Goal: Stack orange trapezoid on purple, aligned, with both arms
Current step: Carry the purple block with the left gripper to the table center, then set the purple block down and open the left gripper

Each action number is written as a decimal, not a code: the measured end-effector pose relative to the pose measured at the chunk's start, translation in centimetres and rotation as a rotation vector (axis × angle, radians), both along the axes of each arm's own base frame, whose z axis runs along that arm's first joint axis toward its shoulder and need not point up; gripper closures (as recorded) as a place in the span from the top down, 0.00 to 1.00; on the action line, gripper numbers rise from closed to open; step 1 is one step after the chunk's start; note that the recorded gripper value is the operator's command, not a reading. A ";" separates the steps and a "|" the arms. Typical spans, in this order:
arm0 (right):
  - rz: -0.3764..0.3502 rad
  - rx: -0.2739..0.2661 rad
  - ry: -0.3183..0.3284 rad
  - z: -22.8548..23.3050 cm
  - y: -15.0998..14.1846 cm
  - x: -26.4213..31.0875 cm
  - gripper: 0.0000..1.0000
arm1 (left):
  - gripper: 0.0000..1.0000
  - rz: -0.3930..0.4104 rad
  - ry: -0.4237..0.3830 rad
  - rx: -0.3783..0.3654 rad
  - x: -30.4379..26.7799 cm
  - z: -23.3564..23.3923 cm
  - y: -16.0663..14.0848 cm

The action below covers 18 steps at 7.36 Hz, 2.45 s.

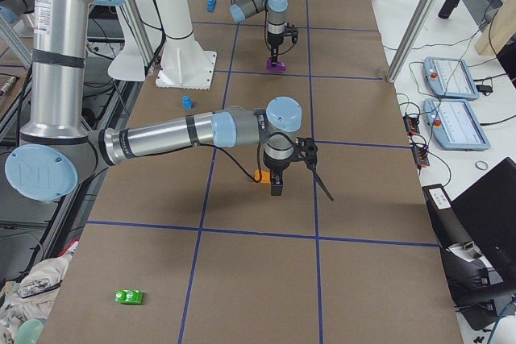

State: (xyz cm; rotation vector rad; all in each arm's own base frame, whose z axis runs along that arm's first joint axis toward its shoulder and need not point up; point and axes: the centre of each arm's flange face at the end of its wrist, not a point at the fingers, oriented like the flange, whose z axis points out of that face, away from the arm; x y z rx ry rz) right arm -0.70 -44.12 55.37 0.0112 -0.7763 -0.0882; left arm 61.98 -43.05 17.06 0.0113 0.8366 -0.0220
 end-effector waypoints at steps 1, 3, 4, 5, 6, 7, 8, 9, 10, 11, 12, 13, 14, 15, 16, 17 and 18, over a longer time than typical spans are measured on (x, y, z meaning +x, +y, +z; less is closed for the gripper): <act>0.000 0.001 0.001 0.0 0.0 0.0 1.00 | 0.00 -0.001 -0.005 0.009 0.3 0.1 0.2; 0.000 0.000 0.001 0.0 0.0 0.0 1.00 | 0.00 0.001 -0.008 0.018 0.5 0.0 0.5; 0.000 -0.001 0.001 0.1 0.0 0.0 1.00 | 0.00 0.003 -0.010 0.019 0.6 0.1 0.6; 0.000 -0.001 0.001 0.1 0.0 0.0 1.00 | 0.00 0.004 -0.010 0.020 0.7 0.1 0.6; 0.000 -0.001 0.001 0.1 0.0 0.0 1.00 | 0.00 0.007 -0.010 0.020 0.9 0.1 0.8; 0.000 -0.001 0.001 0.1 0.0 0.0 1.00 | 0.00 0.011 -0.009 0.020 1.1 0.0 1.0; 0.000 -0.002 0.001 0.1 0.0 0.0 1.00 | 0.00 0.015 -0.006 0.022 1.2 -0.2 1.3; 0.000 -0.003 0.002 0.2 0.0 0.0 1.00 | 0.08 0.019 -0.004 0.023 1.4 -0.4 1.5; 0.000 -0.004 0.002 0.2 0.0 0.0 1.00 | 0.21 0.022 -0.003 0.024 1.5 -0.5 1.7; 0.000 -0.004 0.002 0.2 0.0 0.0 1.00 | 0.41 0.025 -0.003 0.024 1.6 -0.5 1.8; 0.000 -0.005 0.002 0.3 0.0 0.0 1.00 | 0.67 0.028 -0.004 0.023 1.8 -0.4 2.0; 0.000 -0.005 0.002 0.3 0.0 0.0 1.00 | 1.00 0.031 -0.006 0.022 2.0 -0.3 2.1; 0.000 -0.005 0.002 0.3 0.0 0.0 1.00 | 1.00 0.034 -0.005 0.021 2.1 -0.3 2.4; -0.001 -0.004 0.002 0.3 0.0 0.0 1.00 | 1.00 0.036 -0.004 0.022 2.2 -0.4 2.6; -0.008 0.010 -0.001 0.0 -0.1 -0.2 1.00 | 1.00 0.032 0.005 0.026 1.6 -1.0 2.5; -0.018 0.045 -0.010 -0.4 -0.2 -1.0 1.00 | 1.00 0.024 0.032 0.042 -0.2 -2.2 1.9; -0.012 0.063 -0.023 -0.9 -0.2 -2.6 1.00 | 1.00 0.034 0.051 0.068 -3.2 -2.6 1.7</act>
